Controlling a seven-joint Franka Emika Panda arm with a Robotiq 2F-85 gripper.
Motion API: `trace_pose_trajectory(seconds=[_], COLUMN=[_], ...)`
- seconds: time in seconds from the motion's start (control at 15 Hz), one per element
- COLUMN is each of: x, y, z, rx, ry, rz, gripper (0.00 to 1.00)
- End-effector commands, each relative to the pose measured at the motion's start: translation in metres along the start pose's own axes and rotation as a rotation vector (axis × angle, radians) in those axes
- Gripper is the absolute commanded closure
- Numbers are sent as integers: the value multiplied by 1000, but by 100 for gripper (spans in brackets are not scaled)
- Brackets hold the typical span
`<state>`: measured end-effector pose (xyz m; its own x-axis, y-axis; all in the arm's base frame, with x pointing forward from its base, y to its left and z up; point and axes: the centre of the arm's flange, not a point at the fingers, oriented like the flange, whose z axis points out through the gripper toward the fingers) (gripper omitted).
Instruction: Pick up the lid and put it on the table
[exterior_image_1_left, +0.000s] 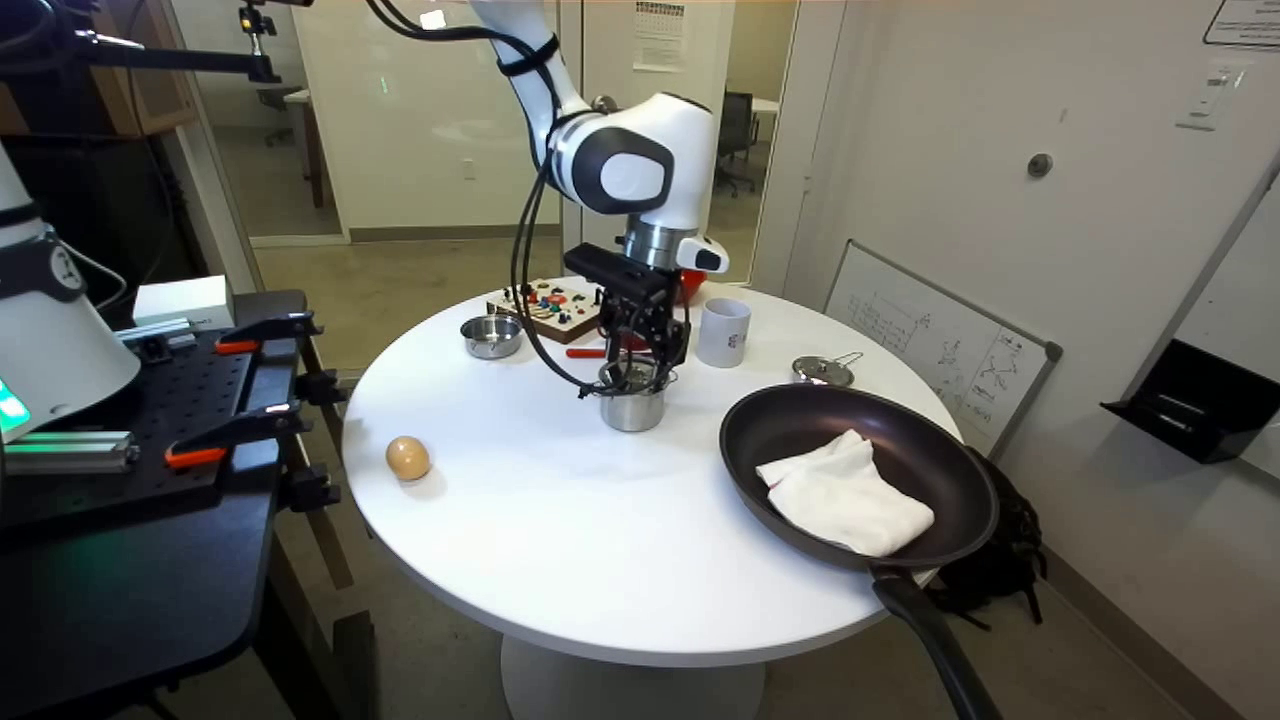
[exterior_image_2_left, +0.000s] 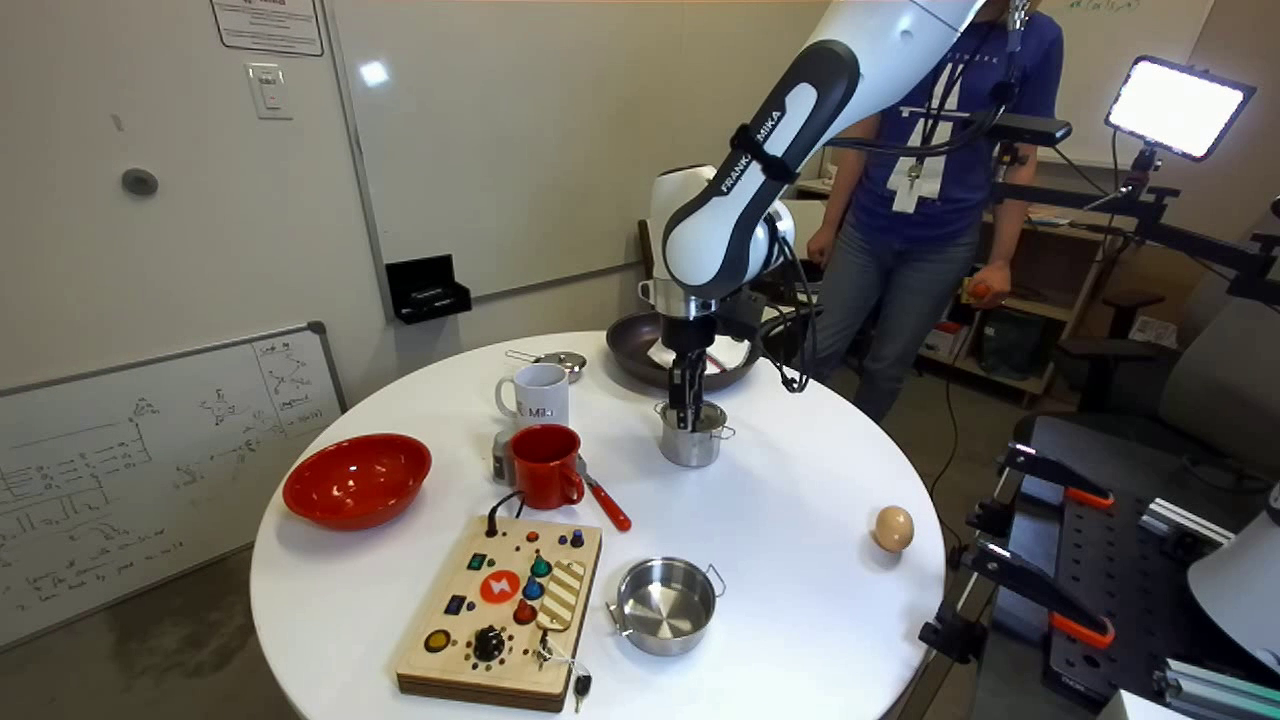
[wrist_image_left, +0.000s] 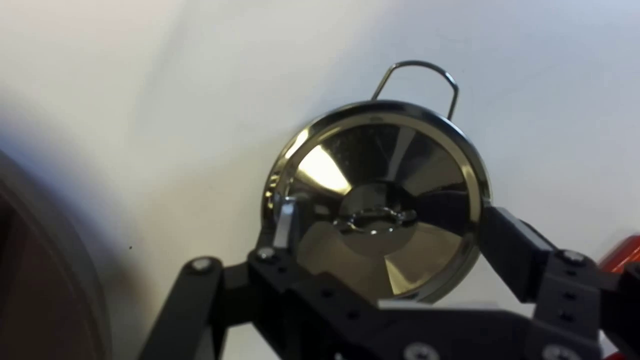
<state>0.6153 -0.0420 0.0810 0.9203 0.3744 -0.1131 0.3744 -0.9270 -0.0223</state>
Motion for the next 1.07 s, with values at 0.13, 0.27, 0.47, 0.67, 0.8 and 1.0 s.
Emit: trace_pose_trajectory(seconds=[0.13, 0.27, 0.47, 0.67, 0.8, 1.0], x=[10, 11, 12, 13, 13, 11], y=[3, 4, 5, 6, 6, 7], z=[1, 0, -1, -3, -4, -4], rx=[5, 5, 4, 5, 3, 2], ry=[-17, -18, -22, -30, -47, -73], rz=[9, 10, 10, 12, 17, 23], gripper=[27, 33, 46, 52, 37, 13])
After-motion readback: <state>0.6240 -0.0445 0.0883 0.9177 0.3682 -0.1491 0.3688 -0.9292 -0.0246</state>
